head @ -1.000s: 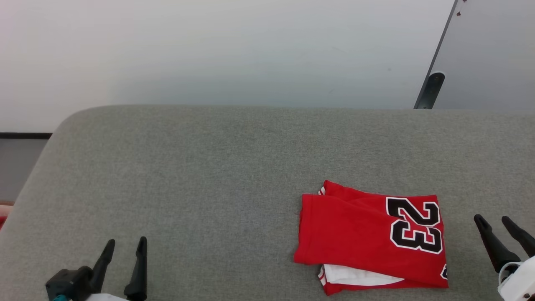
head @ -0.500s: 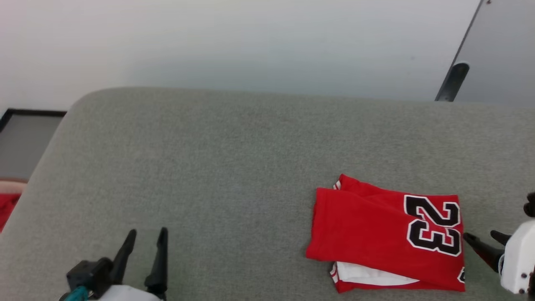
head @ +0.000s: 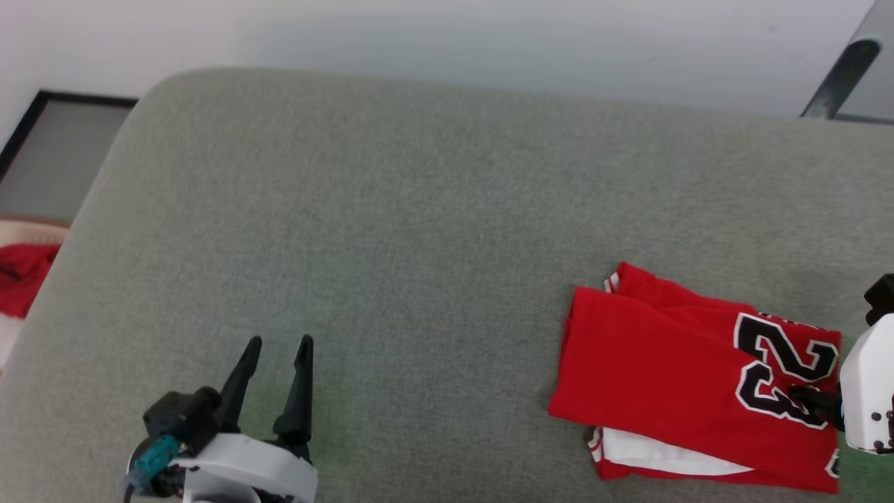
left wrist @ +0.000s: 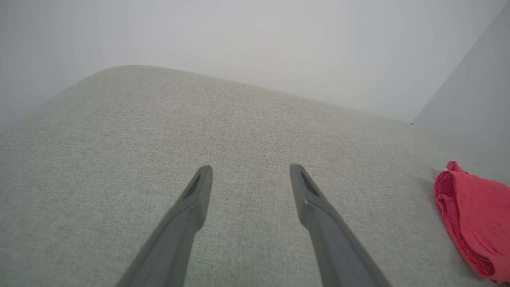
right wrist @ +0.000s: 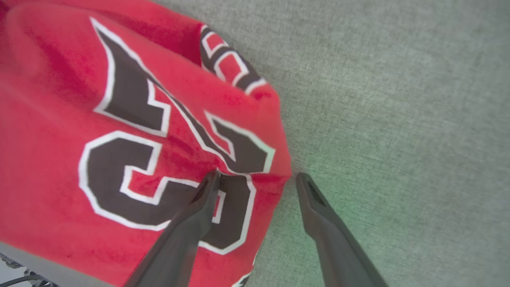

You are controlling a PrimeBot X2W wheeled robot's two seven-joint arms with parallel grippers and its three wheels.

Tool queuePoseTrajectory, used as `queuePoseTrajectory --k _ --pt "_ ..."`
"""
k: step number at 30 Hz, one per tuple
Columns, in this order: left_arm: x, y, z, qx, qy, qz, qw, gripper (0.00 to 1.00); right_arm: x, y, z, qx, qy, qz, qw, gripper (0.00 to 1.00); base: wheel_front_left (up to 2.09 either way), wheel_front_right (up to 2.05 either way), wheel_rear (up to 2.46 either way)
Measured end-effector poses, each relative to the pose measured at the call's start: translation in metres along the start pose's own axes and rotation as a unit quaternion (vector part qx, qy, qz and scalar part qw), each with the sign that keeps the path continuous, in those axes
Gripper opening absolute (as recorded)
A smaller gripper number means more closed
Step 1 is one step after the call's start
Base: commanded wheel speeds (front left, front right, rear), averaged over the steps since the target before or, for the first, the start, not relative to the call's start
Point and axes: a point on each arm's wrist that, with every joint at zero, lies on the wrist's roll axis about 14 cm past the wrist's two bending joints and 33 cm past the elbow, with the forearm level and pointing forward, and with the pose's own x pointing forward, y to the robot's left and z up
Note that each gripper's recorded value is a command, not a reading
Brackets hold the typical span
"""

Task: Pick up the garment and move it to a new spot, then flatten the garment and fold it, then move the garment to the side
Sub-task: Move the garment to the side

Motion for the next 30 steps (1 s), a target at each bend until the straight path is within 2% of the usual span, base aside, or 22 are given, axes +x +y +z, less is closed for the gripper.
queuePoseTrajectory --k 7,8,9,10,11,15,21,24,30 --pt "0.008 0.008 -0.012 -0.001 0.015 0.013 1.0 1.0 0.024 0.002 -0.003 -0.008 0.022 0.007 1.0 1.0 0.0 0.0 0.0" --pt "0.01 0.008 -0.013 -0.002 0.016 0.014 1.0 1.0 0.026 0.002 -0.003 -0.009 0.022 0.007 1.0 0.49 0.0 0.0 0.0" --pt "0.01 0.007 -0.015 -0.004 0.018 0.013 1.0 1.0 0.028 0.003 -0.003 -0.011 0.022 0.008 1.0 0.4 0.0 0.0 0.0" --pt "0.011 0.007 -0.016 -0.005 0.02 0.012 1.0 1.0 0.029 0.002 -0.002 -0.011 0.018 0.009 1.0 0.11 0.0 0.0 0.0" --pt "0.012 0.007 -0.017 -0.006 0.02 0.012 1.0 1.0 0.029 0.003 -0.001 -0.009 0.013 0.009 1.0 0.0 0.0 0.0 0.0" --pt "0.016 0.004 -0.013 -0.004 0.013 0.007 1.0 1.0 0.028 0.008 0.002 0.001 -0.011 0.018 1.0 0.0 0.0 0.0 0.0" --pt "0.023 -0.014 -0.01 -0.006 0.005 -0.02 1.0 1.0 0.01 -0.005 0.003 0.031 -0.046 0.011 0.998 0.0 0.0 0.0 0.0" --pt "0.03 -0.029 -0.007 -0.01 -0.003 -0.04 0.999 1.0 -0.009 -0.033 0.004 0.054 -0.071 -0.021 0.996 0.0 0.0 0.0 0.0" --pt "0.051 -0.061 0.003 -0.007 -0.021 -0.089 0.996 1.0 -0.055 -0.098 0.005 0.095 -0.125 -0.101 0.982 0.0 0.0 0.0 0.0"
